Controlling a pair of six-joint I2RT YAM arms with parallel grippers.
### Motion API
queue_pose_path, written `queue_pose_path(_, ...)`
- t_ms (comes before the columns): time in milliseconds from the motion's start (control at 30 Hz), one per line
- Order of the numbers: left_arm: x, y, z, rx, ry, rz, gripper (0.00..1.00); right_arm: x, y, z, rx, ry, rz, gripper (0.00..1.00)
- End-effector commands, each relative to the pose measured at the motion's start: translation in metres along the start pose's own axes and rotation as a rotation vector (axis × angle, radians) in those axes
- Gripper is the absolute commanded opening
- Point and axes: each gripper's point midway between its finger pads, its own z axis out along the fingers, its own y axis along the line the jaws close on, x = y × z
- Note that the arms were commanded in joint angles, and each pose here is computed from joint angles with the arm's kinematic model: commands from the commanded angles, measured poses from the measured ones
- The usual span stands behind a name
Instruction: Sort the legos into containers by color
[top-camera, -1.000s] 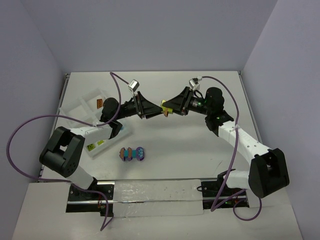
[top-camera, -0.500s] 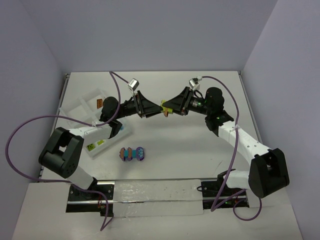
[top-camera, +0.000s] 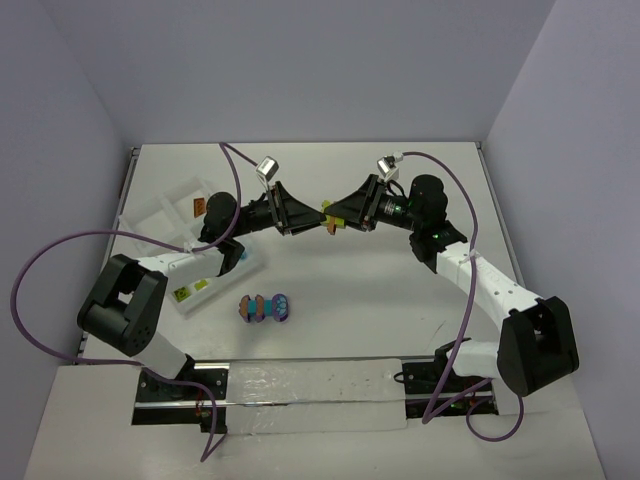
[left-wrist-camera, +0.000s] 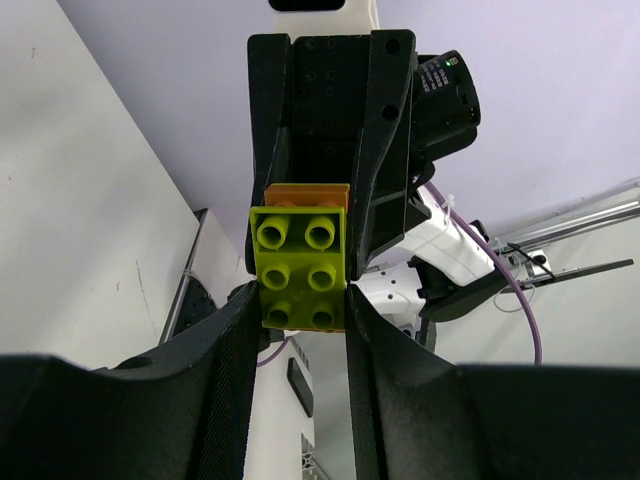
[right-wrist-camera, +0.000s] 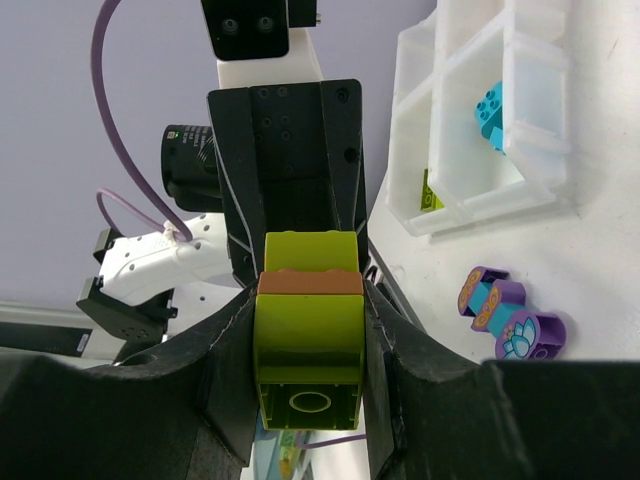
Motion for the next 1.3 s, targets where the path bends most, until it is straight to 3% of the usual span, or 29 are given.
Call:
queue_pose_path(0,-0.007,-0.029,0.006,0.075,0.003,0.093,0.35,0.001,0.004,0.003,-0.006,0.001,-0.03,0.0)
queue_pose_path(167,-0.006,-0.028,0.007,0.073,0.009,0.087,0.2,-0.002,0.001,0.003,0.017,-0.009,-0.04,0.0)
queue_pose_path(267,-0.006,-0.024,0.007,0.058,0.013,0.076,0.0,-0.005,-0.004,0.003,0.051,-0.023,-0.058,0.0)
queue_pose_path(533,-0.002,-0.018,0.003,0.039,0.006,0.053,0.0,-0.011,-0.012,0.002,0.118,-0.044,-0.091,0.0)
queue_pose_path(600,-0.002,-0.018,0.003,0.041,0.004,0.052,0.0,-0.011,-0.014,0.002,0.125,-0.042,-0.091,0.06)
queue_pose_path(667,-0.002,-0.018,0.002,0.041,0.003,0.051,0.0,-0.011,-0.016,0.003,0.129,-0.039,-0.08,0.22)
queue_pose_path(767,-0.003,-0.02,0.003,0.042,0.001,0.056,0.0,-0.009,-0.018,0.004,0.126,-0.033,-0.071,0.34)
queue_pose_path(1033,-0.004,-0.021,0.002,0.041,-0.009,0.058,0.0,-0.008,-0.02,0.004,0.118,-0.033,-0.047,0.42)
queue_pose_path(1133,-0.005,-0.021,0.0,0.043,-0.014,0.056,0.0,-0.006,-0.023,0.004,0.108,-0.028,-0.03,0.41)
queue_pose_path(1167,-0.005,-0.02,0.0,0.042,-0.014,0.052,0.0,-0.006,-0.022,0.003,0.097,-0.032,-0.023,0.34)
queue_pose_path(1200,-0.005,-0.02,-0.001,0.041,-0.015,0.052,0.0,-0.007,-0.02,0.004,0.083,-0.035,-0.026,0.17)
queue_pose_path(1267,-0.004,-0.019,0.0,0.041,-0.008,0.05,0.0,-0.005,-0.021,0.004,0.079,-0.031,-0.013,0.04)
